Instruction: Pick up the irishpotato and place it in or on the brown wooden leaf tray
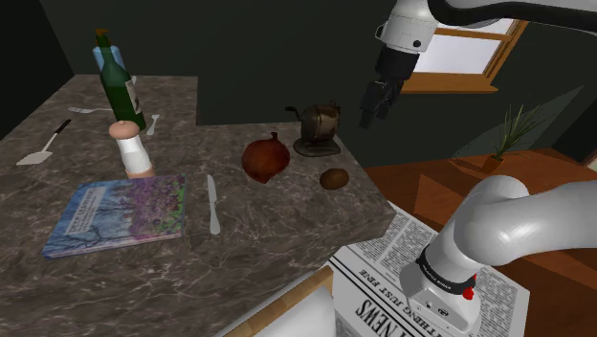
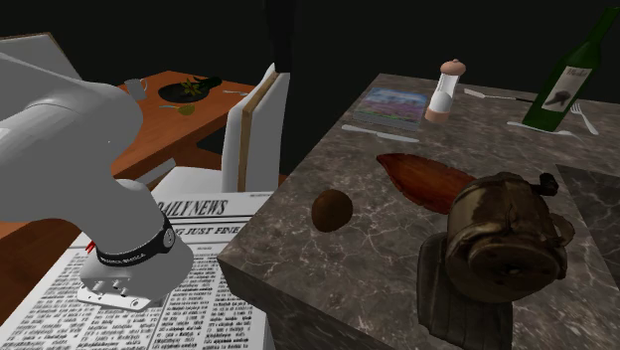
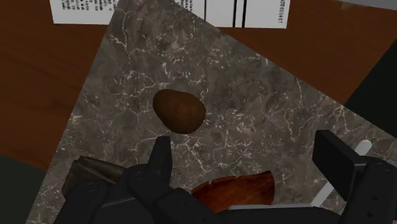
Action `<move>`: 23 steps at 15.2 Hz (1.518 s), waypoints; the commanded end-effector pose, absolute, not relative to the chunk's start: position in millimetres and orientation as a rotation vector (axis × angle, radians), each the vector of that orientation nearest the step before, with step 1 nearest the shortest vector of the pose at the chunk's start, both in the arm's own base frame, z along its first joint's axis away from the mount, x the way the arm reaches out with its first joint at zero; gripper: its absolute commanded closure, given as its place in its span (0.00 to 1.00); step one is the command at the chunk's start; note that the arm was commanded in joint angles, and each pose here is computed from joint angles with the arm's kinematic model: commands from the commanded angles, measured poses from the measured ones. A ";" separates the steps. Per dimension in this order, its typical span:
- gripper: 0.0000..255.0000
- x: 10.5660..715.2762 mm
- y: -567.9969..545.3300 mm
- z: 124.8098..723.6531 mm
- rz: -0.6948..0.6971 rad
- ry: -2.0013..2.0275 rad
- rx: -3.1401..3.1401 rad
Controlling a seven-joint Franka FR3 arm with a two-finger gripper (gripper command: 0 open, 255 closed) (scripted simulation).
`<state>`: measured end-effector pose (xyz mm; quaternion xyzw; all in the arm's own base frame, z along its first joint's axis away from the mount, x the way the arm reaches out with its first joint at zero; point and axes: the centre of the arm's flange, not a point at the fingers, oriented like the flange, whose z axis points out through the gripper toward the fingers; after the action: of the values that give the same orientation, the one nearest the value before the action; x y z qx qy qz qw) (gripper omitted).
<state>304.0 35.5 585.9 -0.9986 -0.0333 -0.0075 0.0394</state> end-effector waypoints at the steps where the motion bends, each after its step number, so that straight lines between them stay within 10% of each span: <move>1: 0.00 304.0 35.5 585.9 -0.023 -0.102 -3.061; 18: 0.00 403.8 114.2 352.6 0.681 -1.586 -3.128; 23: 0.00 401.8 104.0 326.3 0.707 -1.639 -3.113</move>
<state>402.4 106.9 330.7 -0.8469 -0.4442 0.1918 -0.2207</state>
